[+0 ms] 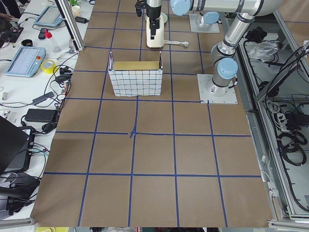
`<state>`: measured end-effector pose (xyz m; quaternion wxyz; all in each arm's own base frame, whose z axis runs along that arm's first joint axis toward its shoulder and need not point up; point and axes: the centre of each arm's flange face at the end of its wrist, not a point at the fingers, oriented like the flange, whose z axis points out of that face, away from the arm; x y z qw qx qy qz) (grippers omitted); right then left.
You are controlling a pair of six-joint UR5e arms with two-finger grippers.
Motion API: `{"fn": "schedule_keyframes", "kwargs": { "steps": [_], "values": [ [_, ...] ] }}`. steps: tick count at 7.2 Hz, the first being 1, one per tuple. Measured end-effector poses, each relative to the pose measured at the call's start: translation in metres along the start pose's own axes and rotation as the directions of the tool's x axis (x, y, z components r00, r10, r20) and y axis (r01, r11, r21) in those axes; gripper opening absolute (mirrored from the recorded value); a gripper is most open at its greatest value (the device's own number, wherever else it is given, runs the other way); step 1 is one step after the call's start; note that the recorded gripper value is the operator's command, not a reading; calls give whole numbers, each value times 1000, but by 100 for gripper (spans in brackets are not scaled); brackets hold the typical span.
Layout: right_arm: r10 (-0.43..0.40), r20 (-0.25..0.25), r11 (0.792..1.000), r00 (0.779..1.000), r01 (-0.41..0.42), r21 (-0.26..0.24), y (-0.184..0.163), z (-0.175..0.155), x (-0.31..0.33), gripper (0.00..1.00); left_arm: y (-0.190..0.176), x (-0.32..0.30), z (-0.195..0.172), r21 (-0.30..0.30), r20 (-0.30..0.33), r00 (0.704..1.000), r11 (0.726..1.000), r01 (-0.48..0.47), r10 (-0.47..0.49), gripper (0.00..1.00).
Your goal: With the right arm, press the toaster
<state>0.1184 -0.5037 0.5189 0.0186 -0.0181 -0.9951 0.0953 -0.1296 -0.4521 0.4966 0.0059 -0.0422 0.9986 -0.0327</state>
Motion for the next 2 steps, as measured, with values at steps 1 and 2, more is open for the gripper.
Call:
{"fn": "schedule_keyframes", "kwargs": {
  "steps": [1,2],
  "values": [
    [-1,0,1000,1000,1,2,0,-3,0,100,0,0,0,0,0,1000,1000,0,0,100],
    [-1,-3,1000,1000,1,2,0,-4,0,100,0,0,0,0,0,1000,1000,0,0,100]
  ]
}}
